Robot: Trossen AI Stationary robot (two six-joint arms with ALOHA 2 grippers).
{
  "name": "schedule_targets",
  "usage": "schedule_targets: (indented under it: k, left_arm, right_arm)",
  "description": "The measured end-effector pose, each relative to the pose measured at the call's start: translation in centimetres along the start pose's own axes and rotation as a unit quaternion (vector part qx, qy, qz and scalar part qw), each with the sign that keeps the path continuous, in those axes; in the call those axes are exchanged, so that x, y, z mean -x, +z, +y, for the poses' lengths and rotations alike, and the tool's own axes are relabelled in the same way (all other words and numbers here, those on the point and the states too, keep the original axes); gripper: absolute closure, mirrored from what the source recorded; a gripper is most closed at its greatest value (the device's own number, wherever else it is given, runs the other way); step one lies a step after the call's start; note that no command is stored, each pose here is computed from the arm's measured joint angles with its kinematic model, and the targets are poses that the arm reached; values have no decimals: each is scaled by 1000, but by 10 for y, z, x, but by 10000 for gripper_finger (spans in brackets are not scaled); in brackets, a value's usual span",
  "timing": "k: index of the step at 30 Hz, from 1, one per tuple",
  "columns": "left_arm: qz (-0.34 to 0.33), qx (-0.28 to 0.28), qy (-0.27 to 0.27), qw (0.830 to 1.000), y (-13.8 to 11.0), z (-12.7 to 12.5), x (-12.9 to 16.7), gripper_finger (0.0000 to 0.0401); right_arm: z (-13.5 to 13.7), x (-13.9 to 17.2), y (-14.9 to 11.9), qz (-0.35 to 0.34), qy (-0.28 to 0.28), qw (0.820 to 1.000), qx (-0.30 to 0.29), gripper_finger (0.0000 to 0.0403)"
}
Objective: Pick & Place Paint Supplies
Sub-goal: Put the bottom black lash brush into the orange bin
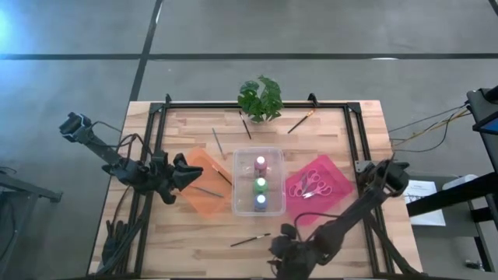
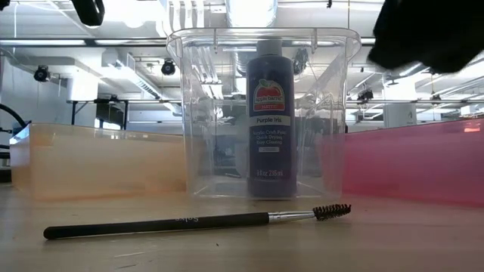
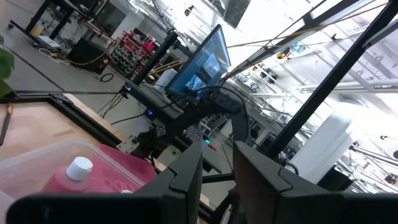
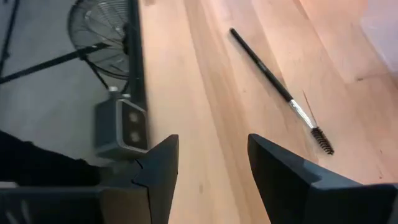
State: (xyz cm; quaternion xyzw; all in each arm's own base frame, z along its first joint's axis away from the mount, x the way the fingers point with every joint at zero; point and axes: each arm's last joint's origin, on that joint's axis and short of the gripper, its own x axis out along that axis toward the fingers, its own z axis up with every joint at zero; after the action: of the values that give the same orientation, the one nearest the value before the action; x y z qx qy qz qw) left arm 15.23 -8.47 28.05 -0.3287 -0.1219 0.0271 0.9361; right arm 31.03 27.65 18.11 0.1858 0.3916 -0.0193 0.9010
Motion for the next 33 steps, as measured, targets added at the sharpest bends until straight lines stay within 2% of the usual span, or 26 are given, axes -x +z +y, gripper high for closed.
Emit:
schedule_targets:
  k: [6, 12, 15, 23, 33]
  left_arm:
    - [1, 1, 1, 1000, 0, 0, 0, 303]
    - [1, 17, 1, 1000, 0, 0, 0, 303]
    - [1, 21, 1, 1000, 0, 0, 0, 303]
    - [1, 27, 1, 1000, 0, 0, 0, 303]
    - [1, 44, 1, 999, 0, 0, 0, 303]
  right_arm:
    - [-7, -26, -13, -20, -30, 999, -7, 216]
    - [-25, -40, -28, -75, -105, 990, -58, 216]
    - [-30, -42, -31, -97, -121, 985, -71, 216]
    - [-43, -49, -45, -92, -132, 985, -65, 216]
    - [-56, -55, -48, -131, -127, 981, -60, 216]
